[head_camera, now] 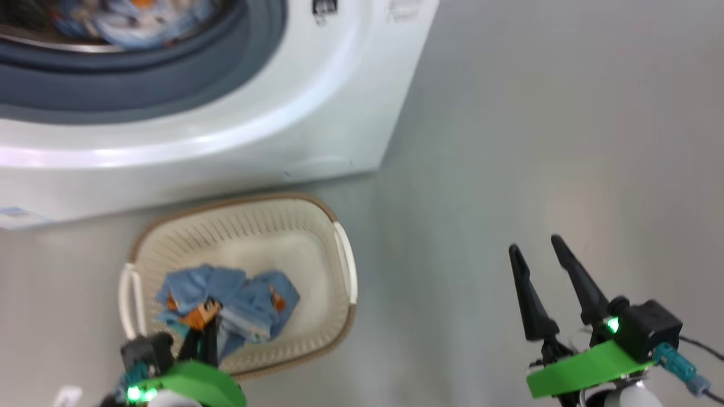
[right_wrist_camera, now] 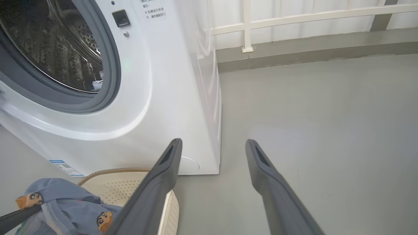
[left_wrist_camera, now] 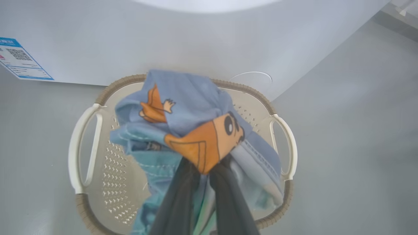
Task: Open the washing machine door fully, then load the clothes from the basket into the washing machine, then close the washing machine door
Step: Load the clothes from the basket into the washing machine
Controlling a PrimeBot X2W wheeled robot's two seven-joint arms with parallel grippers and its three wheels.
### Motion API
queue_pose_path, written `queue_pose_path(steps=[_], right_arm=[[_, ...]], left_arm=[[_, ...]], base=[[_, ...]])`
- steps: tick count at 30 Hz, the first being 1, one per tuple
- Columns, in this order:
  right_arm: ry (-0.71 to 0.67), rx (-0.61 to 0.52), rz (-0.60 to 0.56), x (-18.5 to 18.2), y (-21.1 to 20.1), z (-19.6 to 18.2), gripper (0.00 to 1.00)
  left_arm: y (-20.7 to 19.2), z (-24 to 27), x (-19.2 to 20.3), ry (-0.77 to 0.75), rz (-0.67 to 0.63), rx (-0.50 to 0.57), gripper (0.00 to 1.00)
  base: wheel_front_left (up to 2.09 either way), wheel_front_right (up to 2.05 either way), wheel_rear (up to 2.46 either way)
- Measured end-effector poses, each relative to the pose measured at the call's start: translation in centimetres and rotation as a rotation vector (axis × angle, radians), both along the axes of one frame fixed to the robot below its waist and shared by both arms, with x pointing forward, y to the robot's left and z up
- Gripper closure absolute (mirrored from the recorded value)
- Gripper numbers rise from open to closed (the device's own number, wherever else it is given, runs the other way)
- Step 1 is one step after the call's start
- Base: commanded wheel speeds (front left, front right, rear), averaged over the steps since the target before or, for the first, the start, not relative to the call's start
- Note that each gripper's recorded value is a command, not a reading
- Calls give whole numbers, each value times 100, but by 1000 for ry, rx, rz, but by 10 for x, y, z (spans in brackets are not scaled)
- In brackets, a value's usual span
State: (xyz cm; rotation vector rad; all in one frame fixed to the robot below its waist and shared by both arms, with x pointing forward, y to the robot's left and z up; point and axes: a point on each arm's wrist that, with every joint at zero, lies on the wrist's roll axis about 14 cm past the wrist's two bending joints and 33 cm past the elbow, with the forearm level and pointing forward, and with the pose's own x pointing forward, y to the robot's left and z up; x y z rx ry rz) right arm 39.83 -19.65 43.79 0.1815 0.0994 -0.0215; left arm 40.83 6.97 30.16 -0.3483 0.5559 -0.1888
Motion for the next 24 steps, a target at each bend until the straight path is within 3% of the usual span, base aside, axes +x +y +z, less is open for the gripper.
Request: queue_pose_path(steps=[12, 24], right_arm=[[-95, -18, 71, -37, 23, 39, 0], [-137, -27, 93, -77, 27, 53, 0]], left_arm=[[38, 100, -48, -239, 157, -4, 100], [65, 160, -94, -428, 226, 38, 100]], base=[[0, 0, 0], [0, 0, 0]])
